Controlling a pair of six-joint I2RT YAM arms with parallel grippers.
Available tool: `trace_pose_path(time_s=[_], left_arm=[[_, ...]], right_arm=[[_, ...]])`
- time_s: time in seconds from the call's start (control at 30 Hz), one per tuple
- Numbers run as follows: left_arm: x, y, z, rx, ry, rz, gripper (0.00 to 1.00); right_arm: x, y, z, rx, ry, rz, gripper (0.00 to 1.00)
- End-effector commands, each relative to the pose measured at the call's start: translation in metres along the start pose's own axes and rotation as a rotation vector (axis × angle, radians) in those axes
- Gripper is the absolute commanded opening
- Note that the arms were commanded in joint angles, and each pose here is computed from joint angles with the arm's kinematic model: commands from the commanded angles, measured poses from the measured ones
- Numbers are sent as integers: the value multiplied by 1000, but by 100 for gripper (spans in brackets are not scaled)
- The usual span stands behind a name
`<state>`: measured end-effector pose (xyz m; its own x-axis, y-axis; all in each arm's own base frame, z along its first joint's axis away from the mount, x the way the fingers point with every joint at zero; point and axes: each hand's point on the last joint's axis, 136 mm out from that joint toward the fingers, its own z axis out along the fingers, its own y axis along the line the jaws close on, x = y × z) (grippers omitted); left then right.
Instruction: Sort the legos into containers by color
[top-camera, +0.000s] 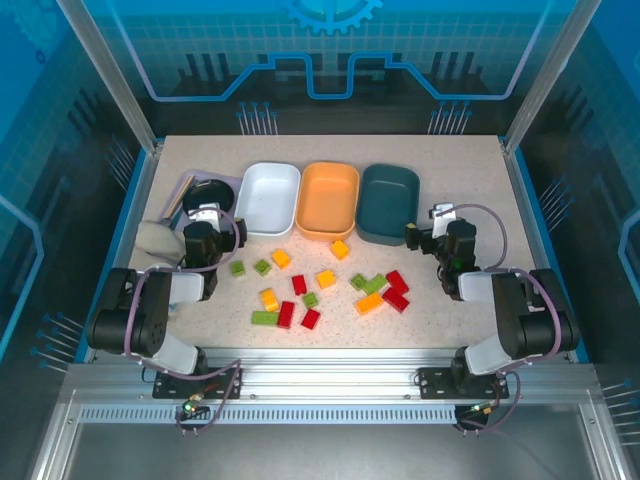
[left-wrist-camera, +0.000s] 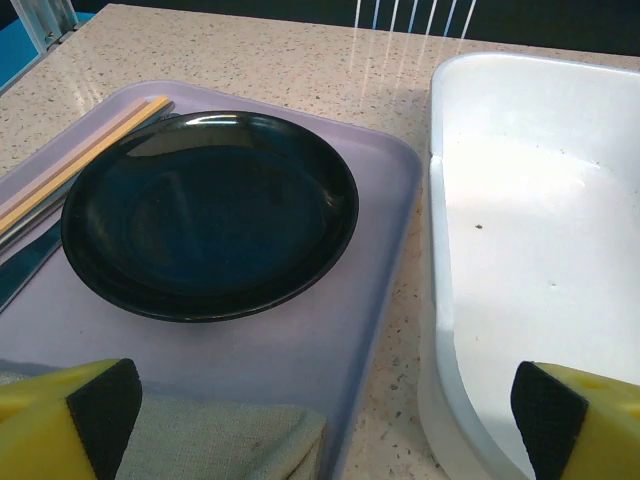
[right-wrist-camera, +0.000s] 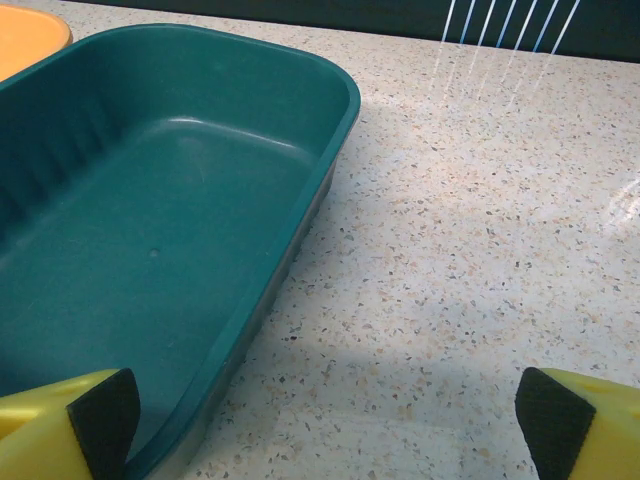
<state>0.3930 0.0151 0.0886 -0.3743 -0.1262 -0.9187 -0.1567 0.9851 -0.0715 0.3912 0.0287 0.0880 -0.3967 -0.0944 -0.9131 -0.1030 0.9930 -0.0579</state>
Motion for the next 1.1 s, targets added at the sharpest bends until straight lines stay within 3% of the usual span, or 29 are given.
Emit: trace_pose_path(time_s=[0.0,0.63,0.73,0.83,1.07], left_arm=[[-3,0,-2,-6,-22,-3,99],[-3,0,-2,-6,-21,-1,99],[-18,-4,-6,-4,-11,13,99],[-44,-6,-21,-68,-13,53,99],[-143,-42,-87,-56,-208,-19,99]], right_arm=[[-8,-2,3,0,-19,-3,100],[-8,-2,3,1,-21,-2,100],[-14,-5,0,18,-19,3,100],[-44,-13,-13,85,15,-3,100],[-190,0,-98,153,-230,-23,100]])
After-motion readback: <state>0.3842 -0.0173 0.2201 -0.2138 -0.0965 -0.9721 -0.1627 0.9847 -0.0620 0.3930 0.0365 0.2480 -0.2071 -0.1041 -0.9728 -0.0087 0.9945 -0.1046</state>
